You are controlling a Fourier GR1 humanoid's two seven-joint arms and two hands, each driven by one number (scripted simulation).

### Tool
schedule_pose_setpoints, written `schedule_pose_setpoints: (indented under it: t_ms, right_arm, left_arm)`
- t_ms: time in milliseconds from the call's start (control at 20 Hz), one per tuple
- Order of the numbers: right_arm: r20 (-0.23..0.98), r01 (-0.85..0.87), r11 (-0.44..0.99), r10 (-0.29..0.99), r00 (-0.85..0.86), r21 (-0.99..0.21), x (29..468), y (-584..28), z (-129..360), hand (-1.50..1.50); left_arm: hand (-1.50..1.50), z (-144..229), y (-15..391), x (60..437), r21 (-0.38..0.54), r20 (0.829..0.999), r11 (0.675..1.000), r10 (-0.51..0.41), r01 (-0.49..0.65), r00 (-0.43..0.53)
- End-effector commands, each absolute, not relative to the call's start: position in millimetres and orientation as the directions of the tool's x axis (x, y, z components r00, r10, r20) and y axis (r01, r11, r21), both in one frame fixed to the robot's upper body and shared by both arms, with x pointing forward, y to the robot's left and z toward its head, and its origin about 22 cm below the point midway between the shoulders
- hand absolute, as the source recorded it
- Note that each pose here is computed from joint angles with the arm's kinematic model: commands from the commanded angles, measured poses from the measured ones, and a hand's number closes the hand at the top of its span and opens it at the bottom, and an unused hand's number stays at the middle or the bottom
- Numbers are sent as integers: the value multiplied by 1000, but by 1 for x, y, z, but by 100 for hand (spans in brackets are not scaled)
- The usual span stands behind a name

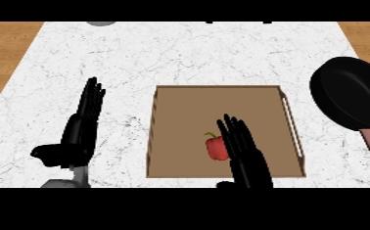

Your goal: Pick the bell pepper from the tray and place it in the pot

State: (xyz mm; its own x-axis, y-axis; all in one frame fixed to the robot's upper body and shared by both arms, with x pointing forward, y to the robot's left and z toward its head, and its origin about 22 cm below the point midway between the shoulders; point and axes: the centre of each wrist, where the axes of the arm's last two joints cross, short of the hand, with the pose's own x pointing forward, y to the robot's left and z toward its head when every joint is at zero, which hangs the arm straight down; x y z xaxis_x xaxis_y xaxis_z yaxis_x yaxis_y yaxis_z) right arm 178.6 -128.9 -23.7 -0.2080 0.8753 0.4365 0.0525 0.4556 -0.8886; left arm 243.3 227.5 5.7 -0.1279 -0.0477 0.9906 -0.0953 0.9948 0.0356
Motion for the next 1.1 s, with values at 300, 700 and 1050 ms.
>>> schedule_pose_setpoints:
  t_ms: [300,700,1050]
  right_arm:
    - [344,244,420,890,-301,-874,195,-139,-30,150]
    - [339,188,387,910,-240,-903,218,-119,-22,150]
    - [238,-183,255,965,112,-949,308,-140,16,150]
  left_arm:
    - [0,19,236,244,27,991,995,-39,-94,-130]
    - [0,8,214,256,50,989,994,-63,-99,-132]
    - [0,9,216,258,45,986,997,-55,-65,-160]
